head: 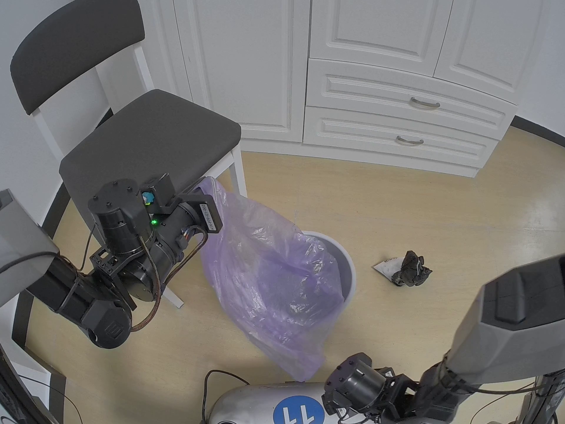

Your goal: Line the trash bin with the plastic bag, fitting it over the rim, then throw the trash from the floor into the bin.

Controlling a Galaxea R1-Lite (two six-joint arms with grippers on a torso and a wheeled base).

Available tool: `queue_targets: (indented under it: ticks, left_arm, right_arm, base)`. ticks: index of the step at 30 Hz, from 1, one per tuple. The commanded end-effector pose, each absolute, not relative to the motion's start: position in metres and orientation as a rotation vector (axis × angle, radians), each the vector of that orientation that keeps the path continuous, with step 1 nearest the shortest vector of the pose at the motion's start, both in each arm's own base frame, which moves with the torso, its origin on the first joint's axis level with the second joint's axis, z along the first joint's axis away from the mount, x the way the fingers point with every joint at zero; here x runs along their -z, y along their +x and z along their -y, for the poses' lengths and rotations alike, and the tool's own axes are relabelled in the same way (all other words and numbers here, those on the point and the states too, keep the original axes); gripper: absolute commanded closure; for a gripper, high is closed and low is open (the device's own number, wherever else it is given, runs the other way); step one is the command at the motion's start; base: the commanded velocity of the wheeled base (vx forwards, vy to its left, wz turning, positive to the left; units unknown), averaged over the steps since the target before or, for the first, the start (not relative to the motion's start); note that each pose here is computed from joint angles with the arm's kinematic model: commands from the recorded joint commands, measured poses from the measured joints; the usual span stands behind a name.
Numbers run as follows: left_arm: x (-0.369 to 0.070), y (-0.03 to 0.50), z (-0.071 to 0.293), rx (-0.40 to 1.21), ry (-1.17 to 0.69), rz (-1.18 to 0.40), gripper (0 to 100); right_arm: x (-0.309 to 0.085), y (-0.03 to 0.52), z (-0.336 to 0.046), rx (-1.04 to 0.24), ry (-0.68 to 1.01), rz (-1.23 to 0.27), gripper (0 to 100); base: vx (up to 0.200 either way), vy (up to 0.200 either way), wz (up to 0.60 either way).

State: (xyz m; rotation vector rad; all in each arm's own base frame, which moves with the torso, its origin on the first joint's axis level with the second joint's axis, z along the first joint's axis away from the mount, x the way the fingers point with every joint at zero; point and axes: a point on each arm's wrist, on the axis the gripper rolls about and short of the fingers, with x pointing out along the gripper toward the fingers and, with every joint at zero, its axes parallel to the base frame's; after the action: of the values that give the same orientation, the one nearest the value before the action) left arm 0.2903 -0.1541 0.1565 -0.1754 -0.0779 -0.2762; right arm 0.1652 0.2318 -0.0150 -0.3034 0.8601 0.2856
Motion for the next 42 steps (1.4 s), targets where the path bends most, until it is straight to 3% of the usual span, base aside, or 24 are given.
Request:
queue_targets:
  ticks: [1, 8, 11, 20, 30, 42]
  left_arm:
    - [-0.167, 0.283, 0.157, 0.295, -0.191, 0.107, 100]
    - [-0.183, 0.277, 0.173, 0.349, -0.194, 0.117, 100]
    - [-0.216, 0.282, 0.187, 0.369, -0.124, 0.095, 100]
    - [-0.282, 0.303, 0.209, 0.393, -0.065, 0.002, 100]
    - [-0.321, 0.314, 0.229, 0.389, -0.028, -0.094, 100]
    - [-0.329, 0.319, 0.240, 0.290, -0.027, -0.082, 100]
  right_arm:
    - [0.044, 0.191, -0.242, -0.192, -0.287, -0.869, 0]
    - [0.007, 0.237, -0.219, -0.031, -0.109, -0.762, 0]
    - [-0.018, 0.244, -0.194, 0.004, -0.065, -0.726, 0]
    - [-0.093, 0.220, -0.178, -0.236, 0.030, -0.617, 0]
    - [-0.097, 0.188, -0.234, -0.457, -0.009, -0.588, 0]
    - [-0.082, 0.162, -0.295, -0.541, 0.076, -0.626, 0]
  base:
    - [0.000, 0.000, 0.00]
    - [0.000, 0.000, 0.00]
    - [0.000, 0.000, 0.00]
    - [0.000, 0.000, 0.00]
    - [0.000, 0.000, 0.00]
    - [0.000, 0.000, 0.00]
